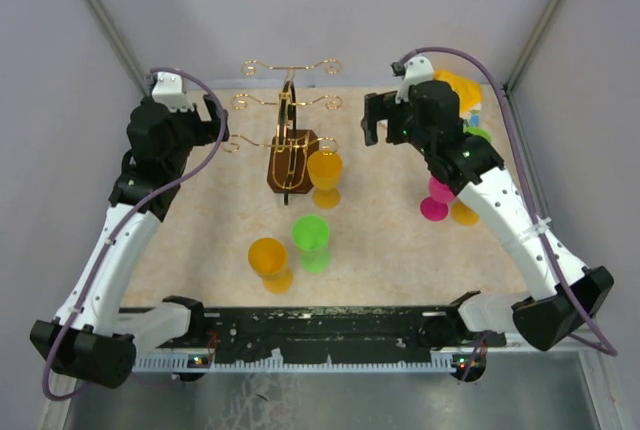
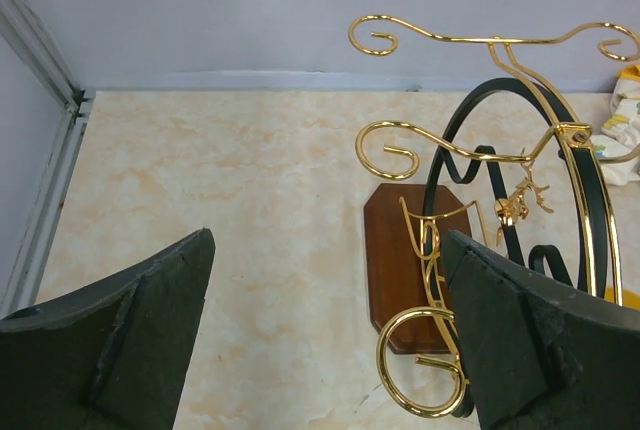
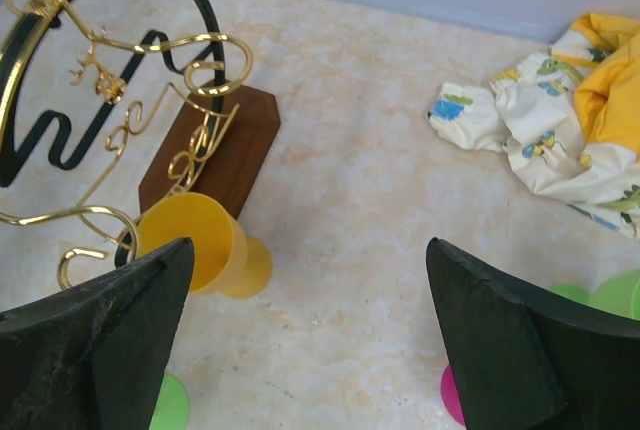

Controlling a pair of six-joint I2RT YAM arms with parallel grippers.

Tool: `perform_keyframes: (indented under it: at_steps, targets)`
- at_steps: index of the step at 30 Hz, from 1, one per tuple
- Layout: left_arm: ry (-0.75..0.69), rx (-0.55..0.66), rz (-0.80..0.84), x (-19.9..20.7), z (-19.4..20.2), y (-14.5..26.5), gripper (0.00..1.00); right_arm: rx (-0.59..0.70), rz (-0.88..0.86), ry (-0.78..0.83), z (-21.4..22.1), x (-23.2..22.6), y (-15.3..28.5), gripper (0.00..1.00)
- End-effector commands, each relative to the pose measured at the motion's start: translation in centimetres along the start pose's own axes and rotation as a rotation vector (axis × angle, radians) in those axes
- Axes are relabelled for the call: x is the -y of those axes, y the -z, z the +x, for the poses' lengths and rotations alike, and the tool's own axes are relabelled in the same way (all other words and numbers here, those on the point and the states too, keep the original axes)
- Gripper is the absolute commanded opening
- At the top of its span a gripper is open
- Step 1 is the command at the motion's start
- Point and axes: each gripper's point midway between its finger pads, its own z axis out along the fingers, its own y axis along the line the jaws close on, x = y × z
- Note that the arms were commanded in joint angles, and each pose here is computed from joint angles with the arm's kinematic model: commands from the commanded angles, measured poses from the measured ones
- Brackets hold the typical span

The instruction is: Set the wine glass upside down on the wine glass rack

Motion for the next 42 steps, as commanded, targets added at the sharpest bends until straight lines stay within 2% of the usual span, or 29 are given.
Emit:
perform_keyframes:
  at_steps: [1, 13, 19, 27, 35, 42]
  targets:
    - [0.003, 0.048, -0.032, -0.4, -1.6, 0.2, 1.0, 0.048, 0.035, -0.019, -0.4, 0.9, 0.3, 0.99]
    - [0.037, 0.012, -0.024, 0.0, -1.6, -0.3, 1.0, 0.014, 0.07, -0.047, 2.1, 2.9, 1.5, 0.99]
    - [0.02, -0.04, 0.011, 0.7, -0.9, -1.1, 1.0, -0.098, 0.173, -0.034, 4.9, 5.8, 2.1, 0.98]
    - [0.047, 0.038, 0.032, 0.9, -1.9, 0.0, 1.0, -0.251, 0.316, 0.012, 9.8, 9.1, 4.1, 0.75]
    - [0.067, 0.011, 0.031, 1.0, -1.3, -0.1, 1.0, -0.326, 0.36, 0.015, 13.4, 10.5, 5.2, 0.67]
    - [0.074, -0.005, 0.041, 1.2, -0.9, -0.1, 1.0, -0.357, 0.353, -0.009, 15.8, 11.6, 3.6, 0.59]
